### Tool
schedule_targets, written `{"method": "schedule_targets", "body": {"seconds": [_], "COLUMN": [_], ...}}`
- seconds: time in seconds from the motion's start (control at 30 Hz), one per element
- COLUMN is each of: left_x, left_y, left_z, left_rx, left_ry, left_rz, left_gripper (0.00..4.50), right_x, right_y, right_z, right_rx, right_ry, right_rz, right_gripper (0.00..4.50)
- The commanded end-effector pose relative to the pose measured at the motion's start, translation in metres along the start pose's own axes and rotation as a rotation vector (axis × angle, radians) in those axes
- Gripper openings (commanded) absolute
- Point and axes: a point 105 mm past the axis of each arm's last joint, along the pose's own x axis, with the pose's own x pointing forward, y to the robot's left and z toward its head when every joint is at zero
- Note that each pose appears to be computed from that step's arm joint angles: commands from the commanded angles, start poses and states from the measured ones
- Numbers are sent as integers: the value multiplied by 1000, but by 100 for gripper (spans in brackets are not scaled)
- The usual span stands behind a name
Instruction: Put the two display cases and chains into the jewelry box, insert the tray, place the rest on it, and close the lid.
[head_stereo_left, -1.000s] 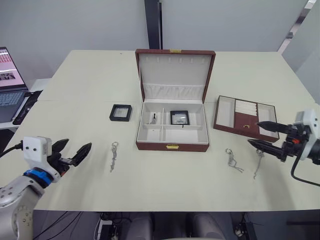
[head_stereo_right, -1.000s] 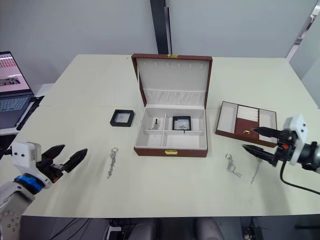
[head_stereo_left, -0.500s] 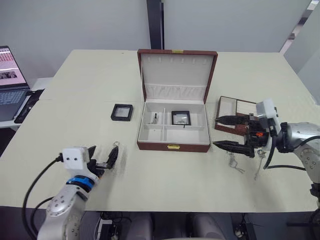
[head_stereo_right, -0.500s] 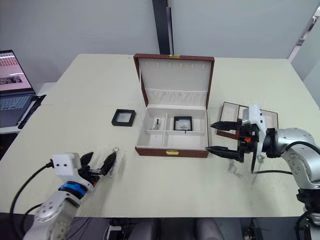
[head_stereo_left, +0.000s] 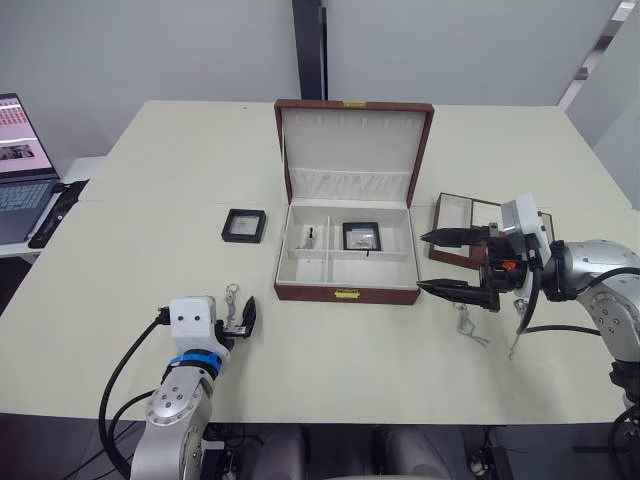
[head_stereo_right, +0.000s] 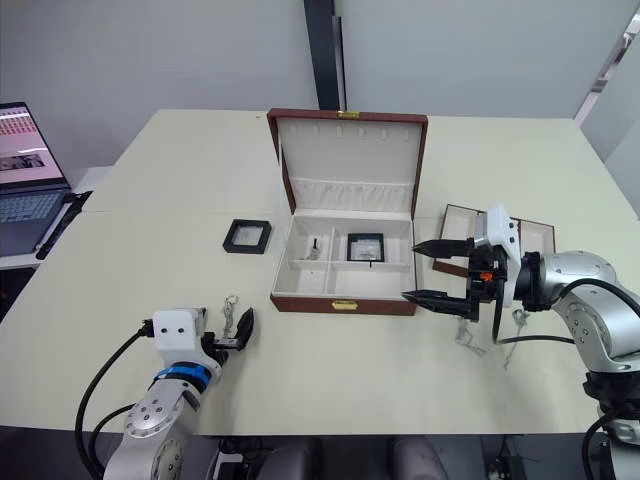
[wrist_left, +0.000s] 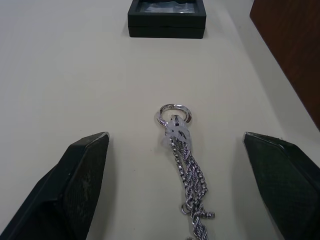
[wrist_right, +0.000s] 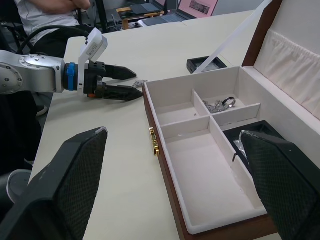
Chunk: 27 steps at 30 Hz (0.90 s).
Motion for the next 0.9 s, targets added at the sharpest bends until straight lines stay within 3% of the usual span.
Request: {"method": "schedule_targets", "body": {"seconds": [0.03, 0.27, 0.43, 0.77, 0.9], "left_x": [-2, -2, -3, -4, -3], "left_y": [5, 6, 7, 8, 9], "left_z": [-12, -15, -16, -18, -15], "left_rx": [-1, 0, 3, 3, -8], "left_ry": [46, 58, 62, 72, 62], "left_rz": [18, 4, 3, 2, 7], "left_gripper": [445, 445, 329, 18, 2], "right_x": [-1, -2, -2, -3, -4], "right_y": [3, 3, 3, 4, 4], "right_z": [9, 8, 8, 8, 8], "right_rx": [-53, -51, -50, -48, -47], "right_ry": [-13, -13, -8, -9, -10], "right_rz": [4, -2, -3, -7, -7], "right_gripper": [450, 450, 450, 450, 450]}}
